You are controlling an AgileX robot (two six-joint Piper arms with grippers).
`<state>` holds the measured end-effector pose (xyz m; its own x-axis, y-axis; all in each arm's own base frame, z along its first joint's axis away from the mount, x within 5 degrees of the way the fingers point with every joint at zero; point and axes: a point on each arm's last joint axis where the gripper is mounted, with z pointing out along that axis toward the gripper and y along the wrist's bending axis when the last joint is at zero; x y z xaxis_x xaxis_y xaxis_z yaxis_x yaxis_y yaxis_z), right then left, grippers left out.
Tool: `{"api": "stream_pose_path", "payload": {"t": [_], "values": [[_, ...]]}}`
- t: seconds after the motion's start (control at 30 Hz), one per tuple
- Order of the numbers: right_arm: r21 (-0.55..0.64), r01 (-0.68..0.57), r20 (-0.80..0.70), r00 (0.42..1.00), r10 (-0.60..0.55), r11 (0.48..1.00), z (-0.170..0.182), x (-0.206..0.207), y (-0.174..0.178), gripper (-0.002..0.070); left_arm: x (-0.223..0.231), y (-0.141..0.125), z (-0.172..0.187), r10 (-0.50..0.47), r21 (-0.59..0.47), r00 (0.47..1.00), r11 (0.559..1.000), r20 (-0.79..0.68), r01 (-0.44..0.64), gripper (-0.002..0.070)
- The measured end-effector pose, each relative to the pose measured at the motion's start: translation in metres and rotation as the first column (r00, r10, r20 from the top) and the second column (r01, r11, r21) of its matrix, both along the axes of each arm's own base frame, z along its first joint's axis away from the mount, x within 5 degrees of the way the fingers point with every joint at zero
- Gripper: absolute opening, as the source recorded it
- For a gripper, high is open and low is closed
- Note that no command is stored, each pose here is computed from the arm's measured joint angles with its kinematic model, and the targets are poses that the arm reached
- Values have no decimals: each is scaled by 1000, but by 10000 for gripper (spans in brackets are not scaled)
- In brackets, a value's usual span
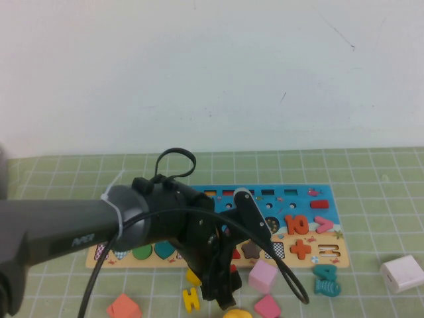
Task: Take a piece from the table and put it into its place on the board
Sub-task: Pick up the "number 6"
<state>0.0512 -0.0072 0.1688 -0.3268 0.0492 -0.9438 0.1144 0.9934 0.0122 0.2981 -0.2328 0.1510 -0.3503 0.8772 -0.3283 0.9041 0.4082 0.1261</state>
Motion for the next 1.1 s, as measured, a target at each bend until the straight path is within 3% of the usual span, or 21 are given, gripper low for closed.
{"api": "stream_pose_path", "payload": {"t": [1.1], "values": [[0, 0, 0, 1000, 0, 1000, 0, 0, 0, -1, 4, -3, -49, 2, 53, 998, 999, -65, 2, 510]]}}
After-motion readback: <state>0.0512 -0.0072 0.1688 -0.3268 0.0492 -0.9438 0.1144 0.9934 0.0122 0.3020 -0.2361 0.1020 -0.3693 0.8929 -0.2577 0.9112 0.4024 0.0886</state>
